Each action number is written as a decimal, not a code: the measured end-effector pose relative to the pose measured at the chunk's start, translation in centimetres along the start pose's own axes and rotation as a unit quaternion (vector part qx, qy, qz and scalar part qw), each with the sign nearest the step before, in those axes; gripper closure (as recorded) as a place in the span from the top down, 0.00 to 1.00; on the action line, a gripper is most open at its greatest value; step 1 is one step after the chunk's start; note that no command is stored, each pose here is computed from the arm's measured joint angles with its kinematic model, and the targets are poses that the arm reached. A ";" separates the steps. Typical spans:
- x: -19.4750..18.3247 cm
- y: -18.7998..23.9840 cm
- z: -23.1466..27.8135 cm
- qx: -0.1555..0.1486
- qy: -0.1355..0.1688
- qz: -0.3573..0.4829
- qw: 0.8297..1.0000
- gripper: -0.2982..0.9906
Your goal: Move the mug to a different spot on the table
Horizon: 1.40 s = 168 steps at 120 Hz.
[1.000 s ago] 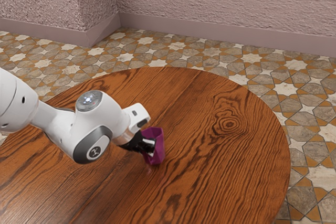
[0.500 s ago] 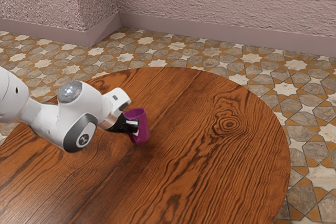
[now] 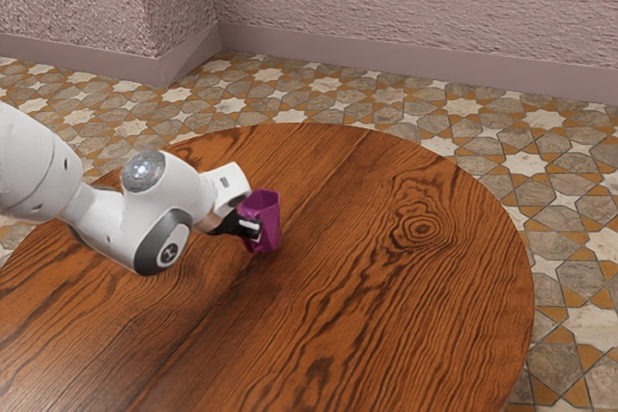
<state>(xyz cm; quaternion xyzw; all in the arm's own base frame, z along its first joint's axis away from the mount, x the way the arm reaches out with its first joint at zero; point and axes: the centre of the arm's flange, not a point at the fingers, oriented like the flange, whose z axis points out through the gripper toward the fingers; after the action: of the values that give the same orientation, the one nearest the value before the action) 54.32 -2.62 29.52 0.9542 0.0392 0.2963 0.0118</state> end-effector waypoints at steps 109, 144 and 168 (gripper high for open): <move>-1.2 0.7 1.9 -0.002 -0.008 0.068 0.998 0.47; 0.2 0.9 -0.2 -0.005 0.005 0.071 0.997 0.62; 8.0 1.4 -9.6 -0.009 0.011 0.061 0.998 0.70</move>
<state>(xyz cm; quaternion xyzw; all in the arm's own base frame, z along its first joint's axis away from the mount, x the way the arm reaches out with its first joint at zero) 55.52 -3.36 42.02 0.9512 -0.0218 0.3077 0.0020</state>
